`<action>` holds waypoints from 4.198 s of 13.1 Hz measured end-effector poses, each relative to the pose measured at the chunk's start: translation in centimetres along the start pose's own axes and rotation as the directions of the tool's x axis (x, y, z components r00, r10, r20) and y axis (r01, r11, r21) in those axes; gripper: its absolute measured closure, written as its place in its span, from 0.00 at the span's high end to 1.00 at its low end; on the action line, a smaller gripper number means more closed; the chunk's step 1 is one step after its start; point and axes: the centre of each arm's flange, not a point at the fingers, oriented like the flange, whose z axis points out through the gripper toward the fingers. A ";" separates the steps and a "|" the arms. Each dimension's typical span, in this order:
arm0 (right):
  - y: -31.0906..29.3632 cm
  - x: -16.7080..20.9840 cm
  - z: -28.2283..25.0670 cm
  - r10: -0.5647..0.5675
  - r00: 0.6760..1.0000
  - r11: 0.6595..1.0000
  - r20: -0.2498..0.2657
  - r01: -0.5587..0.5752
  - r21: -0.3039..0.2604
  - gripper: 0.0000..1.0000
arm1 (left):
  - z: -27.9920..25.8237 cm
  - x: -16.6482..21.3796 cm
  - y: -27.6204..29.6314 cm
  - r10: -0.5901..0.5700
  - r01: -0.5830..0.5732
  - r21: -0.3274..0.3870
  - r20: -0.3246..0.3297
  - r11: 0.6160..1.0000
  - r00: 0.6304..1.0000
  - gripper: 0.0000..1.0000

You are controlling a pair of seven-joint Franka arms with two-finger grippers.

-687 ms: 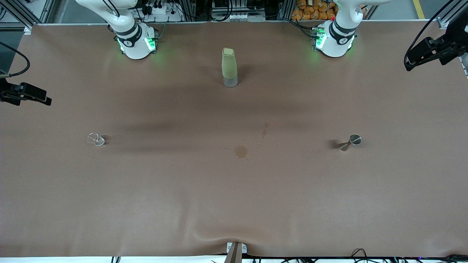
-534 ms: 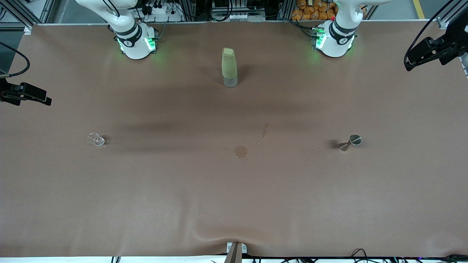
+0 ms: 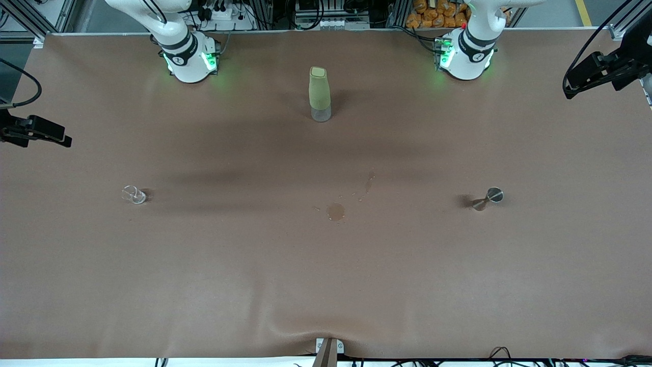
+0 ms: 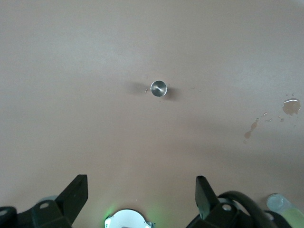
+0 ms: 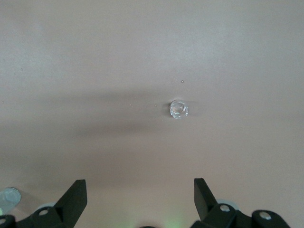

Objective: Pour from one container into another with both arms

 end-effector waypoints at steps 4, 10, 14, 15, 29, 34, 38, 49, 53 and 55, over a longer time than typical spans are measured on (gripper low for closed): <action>0.0 0.0 0.0 0.000 1.000 1.000 0.000 0.000 0.000 1.00 | 0.0 0.0 0.0 0.000 0.000 0.000 0.001 1.000 1.000 1.00; -0.1 0.0 0.0 -0.003 1.000 1.000 0.000 0.003 0.000 1.00 | 1.8 0.9 0.6 0.008 -0.009 0.009 0.041 1.000 0.999 1.00; -0.1 -0.1 0.1 -0.009 1.000 1.000 0.009 0.009 0.001 1.00 | 4.1 1.5 2.0 0.032 -0.034 0.033 0.056 0.999 0.998 1.00; -0.1 -0.2 0.1 -0.022 1.000 1.000 0.020 0.022 0.002 1.00 | 4.7 1.6 2.1 0.040 -0.042 0.036 0.051 0.998 0.998 1.00; 10.7 -7.9 0.6 -0.609 0.793 0.791 -0.005 0.608 0.072 1.00 | 27.3 2.2 -17.0 0.267 -0.274 -0.347 -0.067 0.897 0.961 1.00; 14.7 -7.9 3.6 -0.878 0.475 0.475 -0.055 0.880 0.001 1.00 | 40.1 4.2 -22.9 0.424 -0.511 -0.487 -0.286 0.709 0.860 1.00; 17.4 -7.6 5.9 -0.973 0.223 0.227 -0.052 0.970 -0.087 1.00 | 45.5 6.9 -22.4 0.628 -0.781 -0.429 -0.467 0.454 0.622 1.00; 26.8 -4.5 26.2 -0.896 -0.115 -0.027 -0.429 0.978 -0.207 1.00 | 55.0 9.8 -18.7 0.531 -0.972 -0.225 -0.832 -0.065 0.157 1.00; 26.5 -3.3 33.4 -0.790 -0.193 -0.048 -0.582 0.966 -0.255 1.00 | 55.3 9.9 -16.7 0.416 -0.989 -0.057 -0.909 -0.134 -0.004 1.00; 26.6 -2.9 37.0 -0.724 -0.177 -0.022 -0.667 0.972 -0.235 1.00 | 56.3 9.7 -16.1 0.367 -0.988 0.006 -0.928 -0.154 -0.063 1.00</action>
